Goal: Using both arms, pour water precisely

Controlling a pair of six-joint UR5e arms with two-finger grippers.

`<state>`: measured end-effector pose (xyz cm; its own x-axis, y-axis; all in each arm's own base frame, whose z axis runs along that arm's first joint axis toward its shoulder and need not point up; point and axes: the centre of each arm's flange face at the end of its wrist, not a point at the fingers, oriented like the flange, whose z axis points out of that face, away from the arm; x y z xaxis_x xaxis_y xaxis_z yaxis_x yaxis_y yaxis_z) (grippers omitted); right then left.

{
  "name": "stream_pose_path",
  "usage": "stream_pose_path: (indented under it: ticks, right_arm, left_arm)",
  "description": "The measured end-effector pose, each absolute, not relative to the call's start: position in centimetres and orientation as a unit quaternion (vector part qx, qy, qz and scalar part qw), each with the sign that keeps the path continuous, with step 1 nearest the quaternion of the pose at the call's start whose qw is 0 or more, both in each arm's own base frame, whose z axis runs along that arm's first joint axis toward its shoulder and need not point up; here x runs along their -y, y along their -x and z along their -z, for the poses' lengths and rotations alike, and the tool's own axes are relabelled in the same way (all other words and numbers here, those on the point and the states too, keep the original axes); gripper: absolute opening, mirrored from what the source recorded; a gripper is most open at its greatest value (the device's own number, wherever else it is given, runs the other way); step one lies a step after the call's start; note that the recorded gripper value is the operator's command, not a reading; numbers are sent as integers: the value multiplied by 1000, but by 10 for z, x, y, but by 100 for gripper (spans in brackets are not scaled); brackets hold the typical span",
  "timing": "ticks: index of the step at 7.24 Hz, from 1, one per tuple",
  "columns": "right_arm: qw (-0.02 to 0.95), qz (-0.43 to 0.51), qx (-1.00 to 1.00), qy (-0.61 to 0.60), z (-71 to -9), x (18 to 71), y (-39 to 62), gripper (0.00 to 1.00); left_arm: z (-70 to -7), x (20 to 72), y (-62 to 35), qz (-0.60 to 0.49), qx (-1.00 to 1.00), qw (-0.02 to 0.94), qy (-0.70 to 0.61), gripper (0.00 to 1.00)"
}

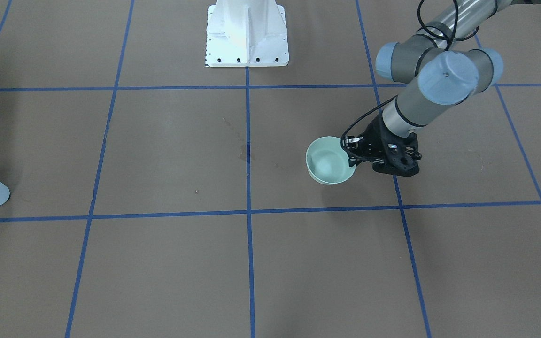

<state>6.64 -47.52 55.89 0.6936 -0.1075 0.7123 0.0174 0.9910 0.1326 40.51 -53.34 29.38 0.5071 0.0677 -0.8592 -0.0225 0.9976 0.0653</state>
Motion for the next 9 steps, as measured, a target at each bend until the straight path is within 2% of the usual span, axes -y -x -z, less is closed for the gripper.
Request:
stream_pose_path:
  ticks: [5, 6, 7, 8, 9]
  right_arm:
    - [918, 34, 390, -58, -558, 476, -66, 100]
    - [918, 34, 390, -59, -558, 476, -66, 100]
    - [918, 34, 390, -59, -558, 476, -66, 100]
    - [918, 34, 390, -59, -557, 477, -66, 100]
    - [918, 34, 390, -59, -557, 477, -66, 100]
  left_arm:
    - [-222, 515, -563, -14, -471, 882, -15, 0]
    - [-219, 509, -576, -18, -469, 883, -13, 8]
    - [-217, 503, -584, -23, -468, 883, -13, 34]
    - [-217, 500, -588, -25, -468, 883, -12, 79]
    - [-217, 497, -590, -28, -468, 883, -12, 100]
